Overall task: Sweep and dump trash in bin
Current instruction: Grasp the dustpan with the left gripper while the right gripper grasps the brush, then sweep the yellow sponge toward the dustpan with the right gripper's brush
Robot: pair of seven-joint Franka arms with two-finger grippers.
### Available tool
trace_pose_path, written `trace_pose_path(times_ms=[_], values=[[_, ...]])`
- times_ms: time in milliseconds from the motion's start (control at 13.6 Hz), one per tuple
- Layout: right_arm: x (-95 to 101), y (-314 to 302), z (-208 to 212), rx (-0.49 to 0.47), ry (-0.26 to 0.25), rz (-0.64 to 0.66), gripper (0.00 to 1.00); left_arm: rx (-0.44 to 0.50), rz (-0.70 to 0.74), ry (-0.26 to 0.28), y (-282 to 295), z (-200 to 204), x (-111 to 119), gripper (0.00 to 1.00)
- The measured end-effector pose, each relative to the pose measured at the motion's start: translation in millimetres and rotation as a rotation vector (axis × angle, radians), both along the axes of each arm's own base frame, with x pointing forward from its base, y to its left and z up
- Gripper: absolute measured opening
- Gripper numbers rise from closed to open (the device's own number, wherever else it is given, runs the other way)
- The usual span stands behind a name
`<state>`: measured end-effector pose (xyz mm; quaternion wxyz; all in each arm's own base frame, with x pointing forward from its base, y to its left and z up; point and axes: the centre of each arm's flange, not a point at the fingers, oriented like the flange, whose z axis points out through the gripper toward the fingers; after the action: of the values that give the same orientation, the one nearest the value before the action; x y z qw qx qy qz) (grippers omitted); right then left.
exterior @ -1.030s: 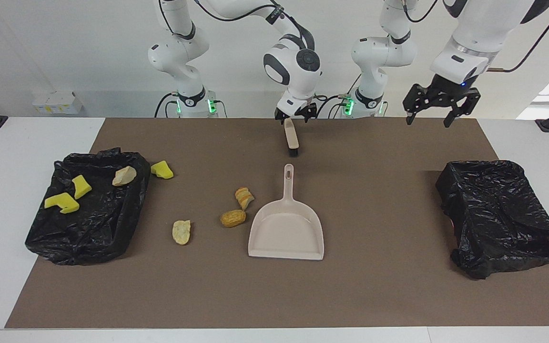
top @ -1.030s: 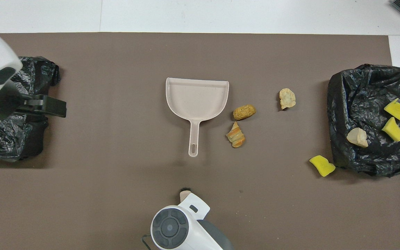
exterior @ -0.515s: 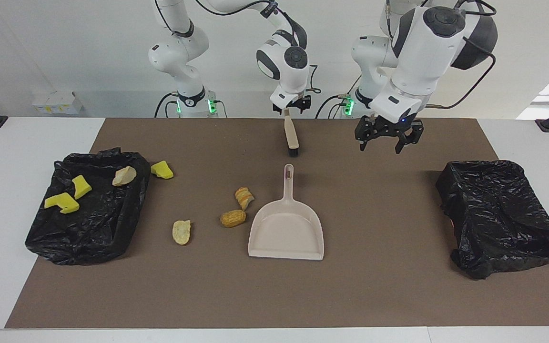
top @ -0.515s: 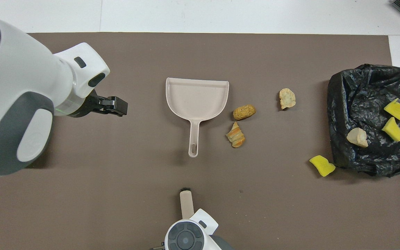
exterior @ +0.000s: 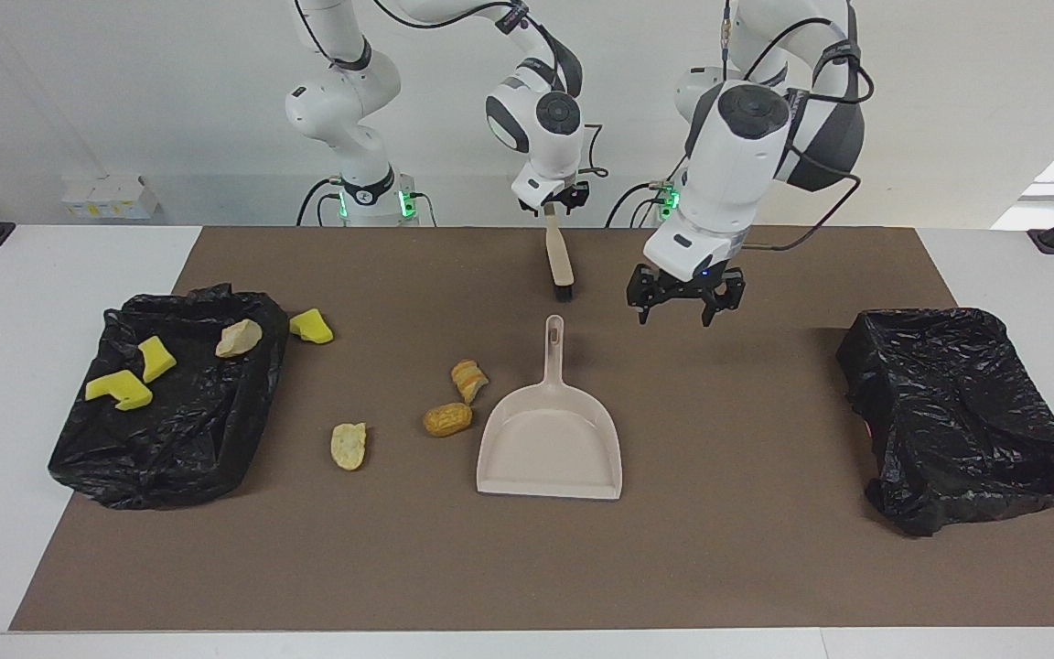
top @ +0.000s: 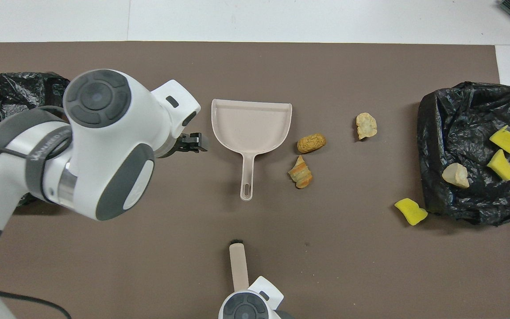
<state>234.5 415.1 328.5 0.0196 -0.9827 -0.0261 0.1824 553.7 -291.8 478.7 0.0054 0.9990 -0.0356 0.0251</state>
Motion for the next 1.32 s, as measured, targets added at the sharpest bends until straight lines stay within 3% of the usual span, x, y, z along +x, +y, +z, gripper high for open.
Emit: trace_pose_path(times_ms=[221, 515, 662, 883, 1324], values=[[-0.9, -2, 0, 0.003, 0.000, 0.008, 0.26, 0.005, 0.009, 0.018, -26, -42, 2, 1.00], [0.1, -5, 3, -0.017, 0.026, 0.008, 0.26, -0.021, 0.033, -0.008, -63, -63, -7, 1.00], [12.0, -13, 14, -0.029, 0.052, -0.010, 0.26, -0.030, 0.030, -0.015, -79, -68, -16, 1.00], [46.3, -38, 39, -0.037, 0.084, -0.047, 0.26, -0.023, 0.016, -0.002, -89, -86, -27, 1.00], [137.0, -131, 93, -0.076, 0.072, -0.129, 0.26, -0.036, 0.058, 0.001, -116, -133, -39, 1.00]])
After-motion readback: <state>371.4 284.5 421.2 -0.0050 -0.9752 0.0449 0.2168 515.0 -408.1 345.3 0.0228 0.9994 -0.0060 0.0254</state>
